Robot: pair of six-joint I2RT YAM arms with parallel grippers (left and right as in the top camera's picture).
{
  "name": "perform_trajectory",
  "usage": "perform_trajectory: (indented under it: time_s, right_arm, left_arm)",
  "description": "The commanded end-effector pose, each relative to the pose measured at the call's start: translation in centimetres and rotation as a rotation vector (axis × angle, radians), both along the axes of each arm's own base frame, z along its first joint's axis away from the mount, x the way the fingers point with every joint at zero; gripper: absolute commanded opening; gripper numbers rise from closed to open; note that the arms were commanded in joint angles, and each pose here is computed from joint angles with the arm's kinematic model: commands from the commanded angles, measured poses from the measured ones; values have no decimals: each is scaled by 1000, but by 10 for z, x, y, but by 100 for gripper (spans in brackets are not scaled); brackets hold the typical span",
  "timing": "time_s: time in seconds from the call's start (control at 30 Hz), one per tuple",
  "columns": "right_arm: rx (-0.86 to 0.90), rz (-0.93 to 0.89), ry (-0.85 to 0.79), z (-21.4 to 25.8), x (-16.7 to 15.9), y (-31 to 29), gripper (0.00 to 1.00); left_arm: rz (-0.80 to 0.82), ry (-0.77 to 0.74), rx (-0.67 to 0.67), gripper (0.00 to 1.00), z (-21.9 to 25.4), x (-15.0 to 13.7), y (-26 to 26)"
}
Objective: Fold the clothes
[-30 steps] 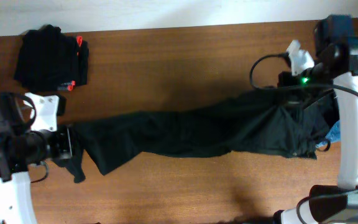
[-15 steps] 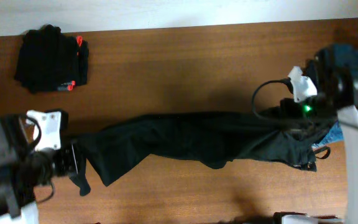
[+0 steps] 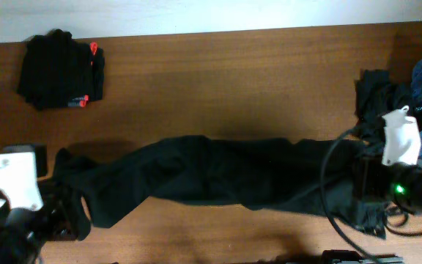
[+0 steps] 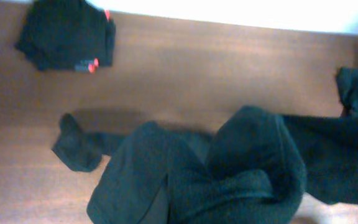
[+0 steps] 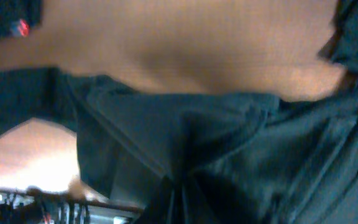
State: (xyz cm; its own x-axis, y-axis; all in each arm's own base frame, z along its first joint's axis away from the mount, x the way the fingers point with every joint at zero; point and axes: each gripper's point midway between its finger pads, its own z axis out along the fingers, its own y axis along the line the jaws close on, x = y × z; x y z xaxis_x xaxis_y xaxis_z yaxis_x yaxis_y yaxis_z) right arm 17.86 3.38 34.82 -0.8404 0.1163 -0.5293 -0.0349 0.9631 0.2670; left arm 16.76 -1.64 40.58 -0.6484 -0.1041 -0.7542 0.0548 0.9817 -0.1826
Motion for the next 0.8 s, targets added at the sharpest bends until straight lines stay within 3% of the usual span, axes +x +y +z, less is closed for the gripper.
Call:
perform_trajectory:
  time_s: [0.0, 0.2, 0.37, 0.53, 0.77]
  right_arm:
    - [16, -26, -127, 33, -14, 2, 4]
    - [15, -30, -192, 48, -23, 3, 4]
    - [7, -24, -131, 39, -5, 1, 4]
    - [-53, 10, -38, 18, 37, -9, 4]
    - [-64, 50, -11, -10, 129, -16, 4]
  left_arm:
    - [10, -94, 12, 0, 40, -5, -2]
    - [28, -230, 23, 0, 79, -19, -6]
    - [99, -183, 68, 0, 72, -4, 13]
    - [101, -112, 84, 0, 59, 44, 31]
    - [108, -35, 84, 0, 32, 138, 62]
